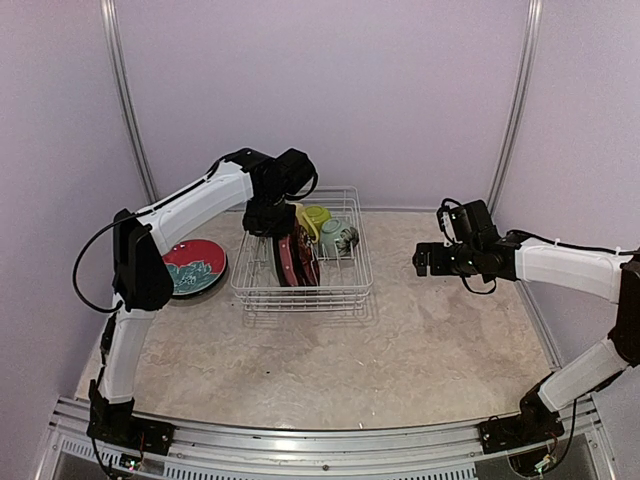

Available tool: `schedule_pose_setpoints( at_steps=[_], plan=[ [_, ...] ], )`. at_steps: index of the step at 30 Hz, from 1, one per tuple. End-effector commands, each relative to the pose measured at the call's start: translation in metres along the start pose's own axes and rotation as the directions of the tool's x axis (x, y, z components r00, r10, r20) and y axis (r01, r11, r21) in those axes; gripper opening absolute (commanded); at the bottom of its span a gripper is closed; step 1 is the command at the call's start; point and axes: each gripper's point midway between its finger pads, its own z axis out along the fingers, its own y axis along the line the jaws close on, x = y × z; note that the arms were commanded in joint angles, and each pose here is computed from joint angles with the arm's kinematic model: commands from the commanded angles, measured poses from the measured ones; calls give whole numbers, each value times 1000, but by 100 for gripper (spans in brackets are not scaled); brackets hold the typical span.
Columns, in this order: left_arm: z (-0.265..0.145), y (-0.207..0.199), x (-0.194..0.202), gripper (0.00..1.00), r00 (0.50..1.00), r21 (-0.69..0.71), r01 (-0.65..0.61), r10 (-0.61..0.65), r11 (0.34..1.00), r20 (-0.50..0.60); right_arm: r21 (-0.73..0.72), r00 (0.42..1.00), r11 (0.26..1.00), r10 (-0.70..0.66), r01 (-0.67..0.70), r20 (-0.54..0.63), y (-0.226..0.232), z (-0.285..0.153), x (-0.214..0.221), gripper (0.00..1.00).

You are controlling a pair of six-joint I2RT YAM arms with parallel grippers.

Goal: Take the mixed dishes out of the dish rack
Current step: Grab the plate from the dish rack.

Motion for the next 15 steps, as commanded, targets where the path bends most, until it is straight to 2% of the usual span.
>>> schedule_pose_setpoints(
  at_steps=[1,15],
  plan=[
    [-29,8,-6,0,996,-50,-78,80,996,46,-21,1000,1000,2,-1,12,5,-3,-1,100],
    [-58,15,-15,0,987,-100,-110,121,989,108,-27,1000,1000,9,-8,17,6,-4,-2,100]
  ],
)
